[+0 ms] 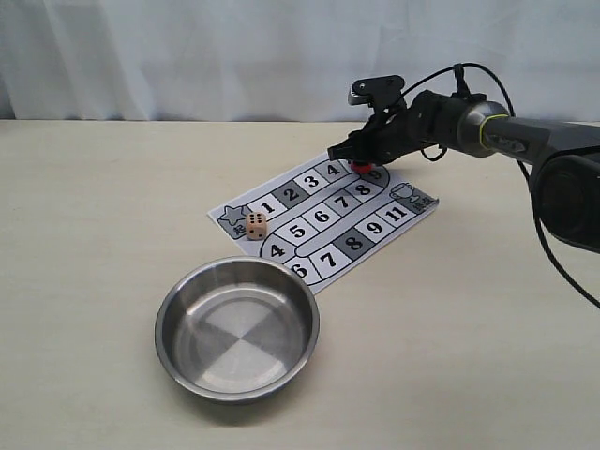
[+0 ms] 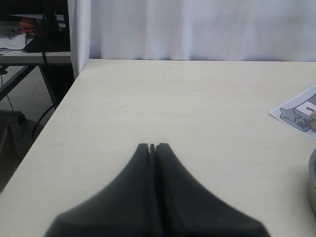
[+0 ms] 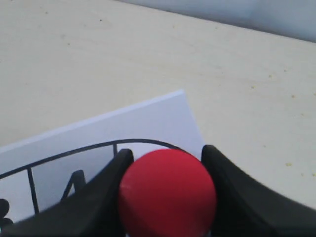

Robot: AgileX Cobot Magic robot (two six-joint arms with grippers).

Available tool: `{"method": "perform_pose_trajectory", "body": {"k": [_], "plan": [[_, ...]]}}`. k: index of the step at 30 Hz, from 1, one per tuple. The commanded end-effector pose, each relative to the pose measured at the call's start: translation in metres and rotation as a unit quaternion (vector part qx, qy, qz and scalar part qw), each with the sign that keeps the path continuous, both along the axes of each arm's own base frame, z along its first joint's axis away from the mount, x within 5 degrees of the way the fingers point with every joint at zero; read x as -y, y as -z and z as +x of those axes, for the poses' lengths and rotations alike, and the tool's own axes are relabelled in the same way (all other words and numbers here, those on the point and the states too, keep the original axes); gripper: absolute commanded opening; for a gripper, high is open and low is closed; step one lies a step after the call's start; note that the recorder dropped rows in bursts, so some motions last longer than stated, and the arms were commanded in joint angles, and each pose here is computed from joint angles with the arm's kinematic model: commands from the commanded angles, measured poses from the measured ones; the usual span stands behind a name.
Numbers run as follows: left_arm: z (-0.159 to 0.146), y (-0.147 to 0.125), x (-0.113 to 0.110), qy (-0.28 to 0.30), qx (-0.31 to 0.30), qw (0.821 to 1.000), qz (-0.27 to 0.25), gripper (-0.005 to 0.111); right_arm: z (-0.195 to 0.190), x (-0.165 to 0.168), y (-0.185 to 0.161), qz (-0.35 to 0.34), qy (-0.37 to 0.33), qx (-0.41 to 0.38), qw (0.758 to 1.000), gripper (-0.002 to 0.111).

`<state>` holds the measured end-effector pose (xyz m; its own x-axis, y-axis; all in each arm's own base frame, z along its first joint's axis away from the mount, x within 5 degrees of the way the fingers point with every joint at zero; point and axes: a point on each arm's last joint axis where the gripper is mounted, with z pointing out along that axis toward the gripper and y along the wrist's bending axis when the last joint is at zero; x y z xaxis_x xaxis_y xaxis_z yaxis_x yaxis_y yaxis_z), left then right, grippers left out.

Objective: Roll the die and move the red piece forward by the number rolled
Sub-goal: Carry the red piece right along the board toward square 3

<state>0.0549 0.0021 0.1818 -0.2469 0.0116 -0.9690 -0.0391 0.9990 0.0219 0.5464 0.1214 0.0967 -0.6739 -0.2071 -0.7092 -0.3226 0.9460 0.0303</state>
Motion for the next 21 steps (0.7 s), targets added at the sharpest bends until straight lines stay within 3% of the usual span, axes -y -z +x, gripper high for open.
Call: {"method": "perform_pose_trajectory", "body": {"k": [1,5,14,21], "plan": [[0.0,-0.003,0.0,0.004,0.009,1.0,0.001,0.0,-0.001,0.002,0.004,-0.002,-0.001,-0.012,1.0,0.004],[0.0,-0.003,0.0,0.004,0.009,1.0,0.001,0.0,-0.002,0.002,-0.005,-0.001,-0.003,-0.009,1.0,0.004],[0.0,-0.003,0.0,0.004,0.009,1.0,0.001,0.0,-0.008,0.002,-0.065,0.004,-0.015,0.009,1.0,0.004],[0.0,-0.003,0.0,0.004,0.009,1.0,0.001,0.0,-0.009,0.003,-0.075,-0.006,-0.018,0.02,1.0,0.004]]}}
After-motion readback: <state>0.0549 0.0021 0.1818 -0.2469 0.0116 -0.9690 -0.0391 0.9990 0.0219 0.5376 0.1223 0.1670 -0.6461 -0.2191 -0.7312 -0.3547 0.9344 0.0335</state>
